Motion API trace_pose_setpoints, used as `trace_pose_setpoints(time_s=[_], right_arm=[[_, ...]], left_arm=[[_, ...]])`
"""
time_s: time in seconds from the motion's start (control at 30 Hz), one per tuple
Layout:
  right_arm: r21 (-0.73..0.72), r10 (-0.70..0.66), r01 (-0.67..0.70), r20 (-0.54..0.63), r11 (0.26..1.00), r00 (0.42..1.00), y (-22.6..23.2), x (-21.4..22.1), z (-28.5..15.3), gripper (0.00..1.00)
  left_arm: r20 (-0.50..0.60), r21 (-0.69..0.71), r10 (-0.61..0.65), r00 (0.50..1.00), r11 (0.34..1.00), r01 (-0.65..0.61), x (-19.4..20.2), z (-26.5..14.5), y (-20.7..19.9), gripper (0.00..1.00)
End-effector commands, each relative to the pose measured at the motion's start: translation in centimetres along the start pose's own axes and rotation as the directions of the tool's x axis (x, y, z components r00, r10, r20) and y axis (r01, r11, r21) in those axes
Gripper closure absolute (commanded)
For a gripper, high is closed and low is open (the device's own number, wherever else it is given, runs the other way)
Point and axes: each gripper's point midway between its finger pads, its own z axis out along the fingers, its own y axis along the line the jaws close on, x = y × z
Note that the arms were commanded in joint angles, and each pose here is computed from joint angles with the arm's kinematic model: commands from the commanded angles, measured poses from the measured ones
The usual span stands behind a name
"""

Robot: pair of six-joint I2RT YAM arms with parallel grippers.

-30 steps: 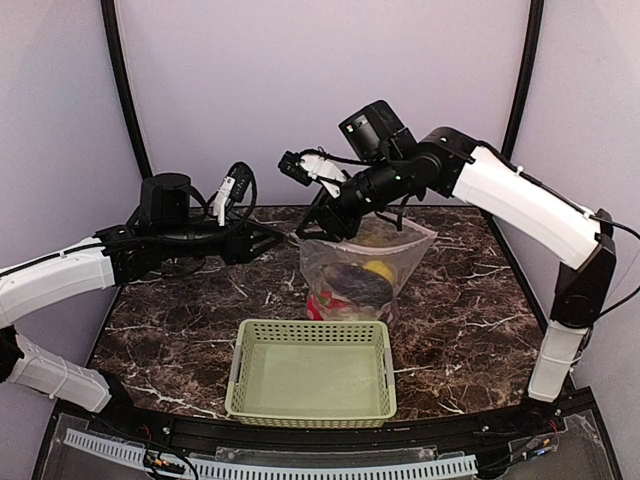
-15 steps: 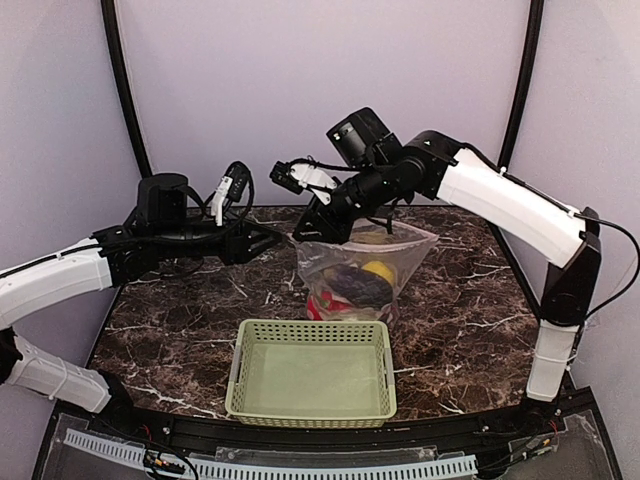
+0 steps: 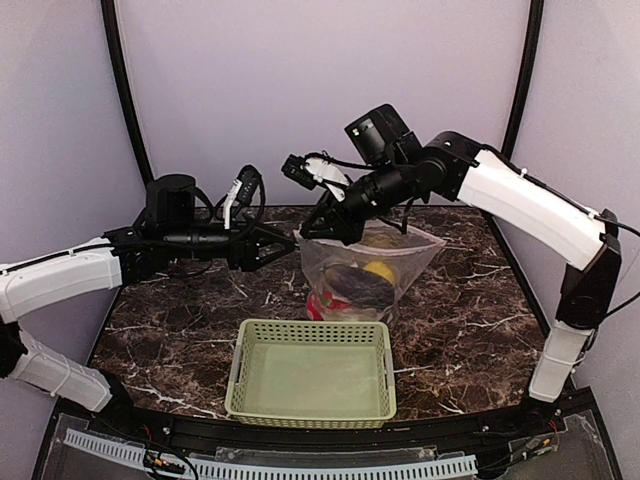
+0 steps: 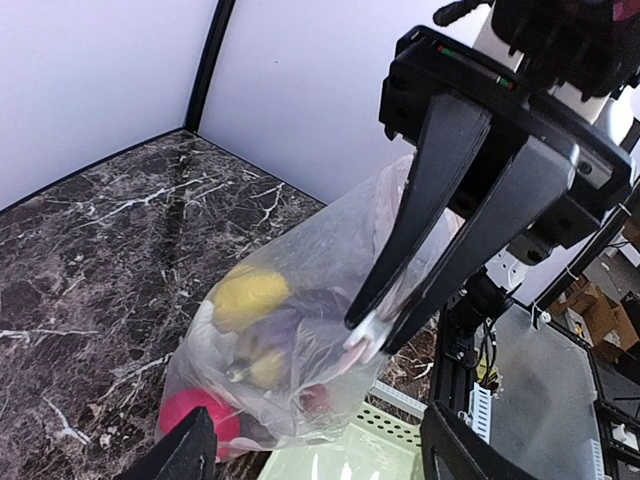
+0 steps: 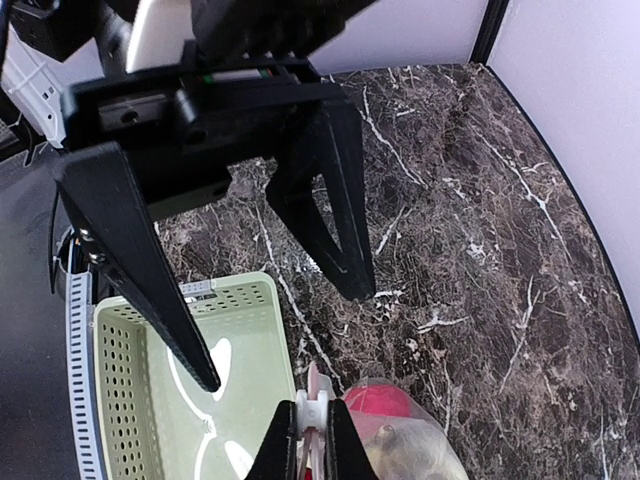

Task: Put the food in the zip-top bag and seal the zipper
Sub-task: Hold the zipper food storage bag at the center of the board.

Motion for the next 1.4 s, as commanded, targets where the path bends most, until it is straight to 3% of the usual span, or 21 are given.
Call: trace_pose_setpoints(time_s=[0.0,0.23,0.77,1.03,1.23,1.37], right_arm=[[-0.041,0.023,-0.019,0.110,0.999,0.994,0.0,-1.8,-2.3,1.00],[-0.078,0.069,-0.058,0.150,0.995,0.986,-0.6,-1.6,-3.2,1.00],[-0.122,0.119,-0.100,0.162,0.987,0.980,-1.6,-1.1,-3.7,1.00],[-0.133,0.132,-0.111,0.157,0.985,0.979,-1.9,-0.8,-3.6,1.00],[-0.126,0.137,-0.118,0.151,0.985,0.979,-2.2,-0.5,-3.5,1.00],[-0.101,0.139,-0.125,0.144,0.987,0.980,-2.6,-0.1,-3.5,1.00]], left_arm=[[0.014,0.094,0.034,0.999,0.995,-0.035,-1.2,1.0,-1.0,0.29],[0.003,0.147,0.026,1.000,0.989,-0.026,-1.4,2.5,-0.9,0.34],[0.014,0.247,0.028,1.000,0.968,-0.031,-2.4,4.0,-1.7,0.66],[0.025,0.262,0.014,1.000,0.965,-0.020,-2.6,4.6,-1.5,0.74],[0.042,0.260,0.001,0.999,0.966,-0.012,-3.0,5.0,-1.3,0.98],[0.050,0.225,-0.002,0.999,0.974,-0.009,-2.8,5.0,-0.7,0.99]])
